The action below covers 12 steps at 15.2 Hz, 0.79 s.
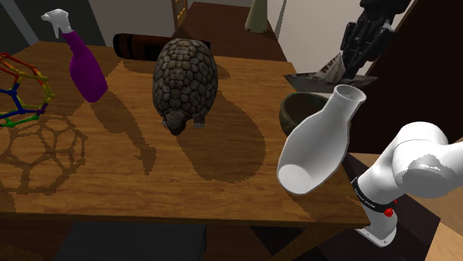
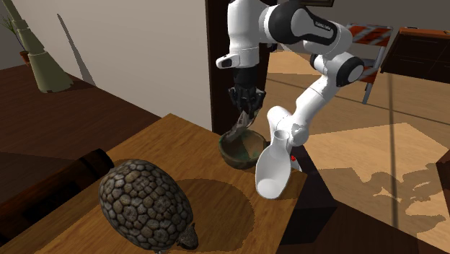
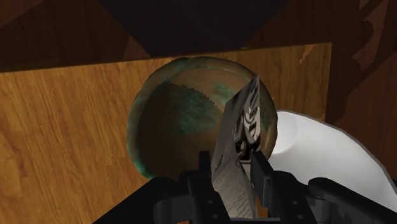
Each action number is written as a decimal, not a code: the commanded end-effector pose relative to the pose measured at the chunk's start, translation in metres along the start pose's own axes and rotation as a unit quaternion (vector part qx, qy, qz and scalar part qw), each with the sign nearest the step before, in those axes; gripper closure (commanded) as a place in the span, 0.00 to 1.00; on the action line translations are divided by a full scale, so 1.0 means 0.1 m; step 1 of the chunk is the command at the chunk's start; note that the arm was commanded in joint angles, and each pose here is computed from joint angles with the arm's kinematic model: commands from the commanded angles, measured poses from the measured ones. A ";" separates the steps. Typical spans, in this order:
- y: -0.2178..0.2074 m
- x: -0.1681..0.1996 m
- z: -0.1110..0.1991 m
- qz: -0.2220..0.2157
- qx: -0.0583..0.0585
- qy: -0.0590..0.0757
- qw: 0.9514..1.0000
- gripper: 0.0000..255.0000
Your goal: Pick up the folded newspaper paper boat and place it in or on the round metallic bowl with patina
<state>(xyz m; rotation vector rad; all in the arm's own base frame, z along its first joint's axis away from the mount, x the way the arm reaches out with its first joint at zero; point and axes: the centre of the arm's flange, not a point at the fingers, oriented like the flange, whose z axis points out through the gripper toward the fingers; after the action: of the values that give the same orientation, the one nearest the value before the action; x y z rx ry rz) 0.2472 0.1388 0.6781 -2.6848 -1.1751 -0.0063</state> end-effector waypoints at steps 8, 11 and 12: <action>0.09 -0.05 0.47 0.000 0.000 0.000 1.000 1.00; 0.11 -0.06 0.59 0.000 0.000 0.000 1.000 1.00; 0.11 -0.06 0.59 0.000 0.000 0.000 1.000 1.00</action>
<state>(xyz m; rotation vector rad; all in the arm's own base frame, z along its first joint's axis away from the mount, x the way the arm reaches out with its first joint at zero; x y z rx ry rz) 0.2466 0.1395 0.6189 -2.6851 -1.1748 -0.0061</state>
